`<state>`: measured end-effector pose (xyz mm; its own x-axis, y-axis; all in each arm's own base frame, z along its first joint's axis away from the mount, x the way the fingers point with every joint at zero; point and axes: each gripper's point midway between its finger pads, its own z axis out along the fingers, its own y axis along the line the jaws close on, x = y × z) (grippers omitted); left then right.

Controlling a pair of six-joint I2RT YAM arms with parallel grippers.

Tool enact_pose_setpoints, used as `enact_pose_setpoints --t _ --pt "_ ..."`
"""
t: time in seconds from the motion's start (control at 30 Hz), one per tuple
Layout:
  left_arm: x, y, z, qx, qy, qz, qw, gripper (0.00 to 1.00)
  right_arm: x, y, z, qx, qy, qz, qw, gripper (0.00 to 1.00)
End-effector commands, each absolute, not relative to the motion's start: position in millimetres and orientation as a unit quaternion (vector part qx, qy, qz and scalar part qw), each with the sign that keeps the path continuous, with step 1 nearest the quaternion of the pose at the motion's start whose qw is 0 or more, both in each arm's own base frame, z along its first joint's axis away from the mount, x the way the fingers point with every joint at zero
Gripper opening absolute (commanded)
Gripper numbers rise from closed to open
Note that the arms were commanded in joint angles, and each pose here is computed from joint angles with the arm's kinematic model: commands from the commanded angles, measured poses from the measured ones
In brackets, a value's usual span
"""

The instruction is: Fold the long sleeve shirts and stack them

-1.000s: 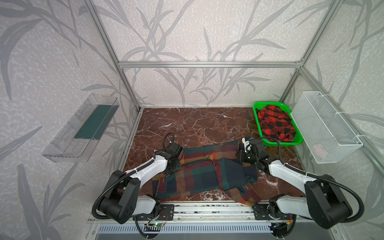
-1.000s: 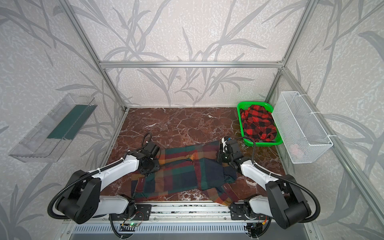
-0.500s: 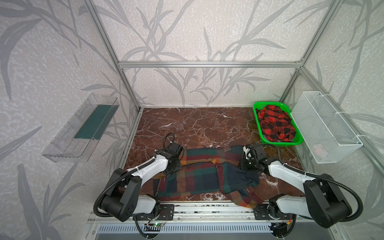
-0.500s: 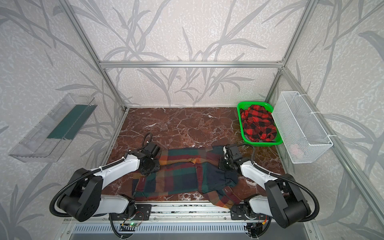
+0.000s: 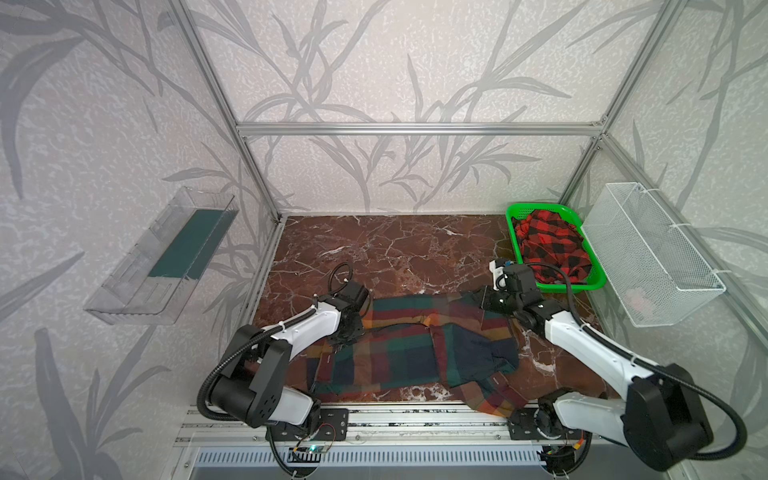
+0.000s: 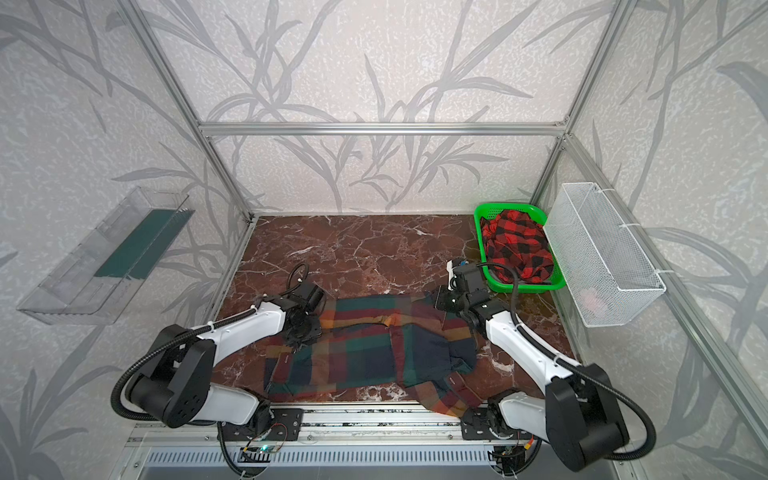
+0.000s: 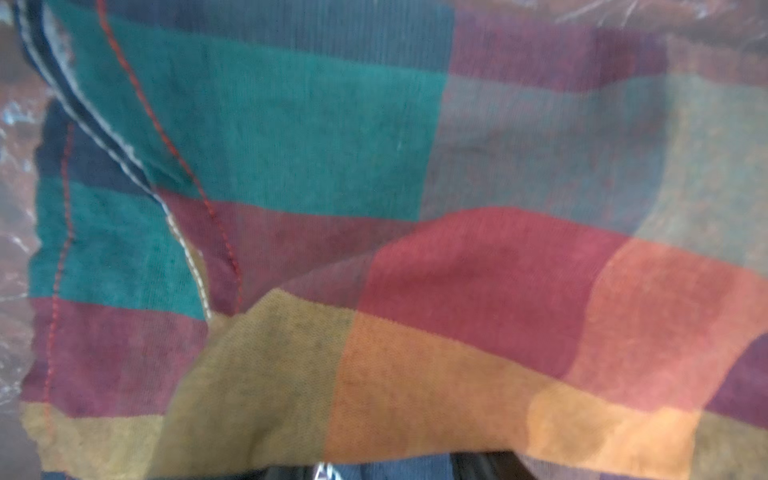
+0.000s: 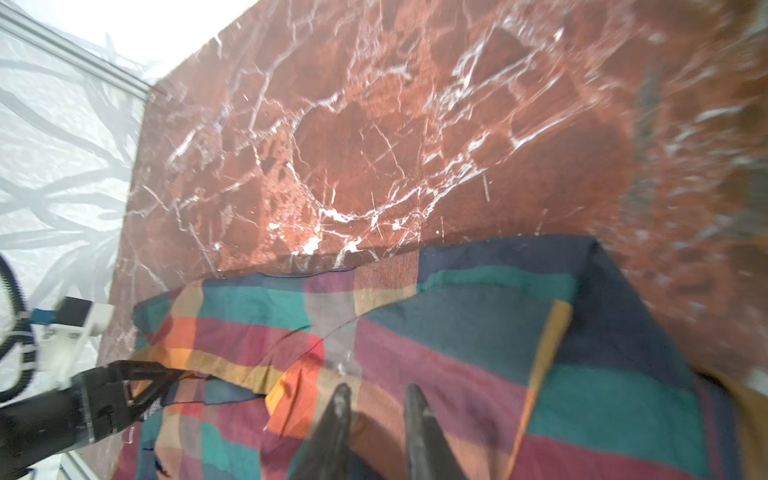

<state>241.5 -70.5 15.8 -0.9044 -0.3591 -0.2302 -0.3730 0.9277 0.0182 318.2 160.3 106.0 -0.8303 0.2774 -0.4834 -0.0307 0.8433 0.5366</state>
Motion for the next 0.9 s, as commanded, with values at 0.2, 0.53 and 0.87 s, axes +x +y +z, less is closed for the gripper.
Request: enact_pose_setpoints --t 0.2,0.53,0.87 --pt "261.5 -66.4 10.9 -0.194 0.973 0.072 0.101 0.5 337.1 156.5 26.6 0.178 0.926 0.269 0.199 0.15" --pt "325.7 -67.0 -4.1 -0.226 0.965 0.08 0.103 0.49 390.3 159.5 -10.9 0.211 0.926 0.245 0.193 0.16" --pt "427.5 -55.3 43.5 -0.219 0.961 0.084 0.147 0.56 472.1 172.8 70.6 0.151 0.916 0.243 0.283 0.34"
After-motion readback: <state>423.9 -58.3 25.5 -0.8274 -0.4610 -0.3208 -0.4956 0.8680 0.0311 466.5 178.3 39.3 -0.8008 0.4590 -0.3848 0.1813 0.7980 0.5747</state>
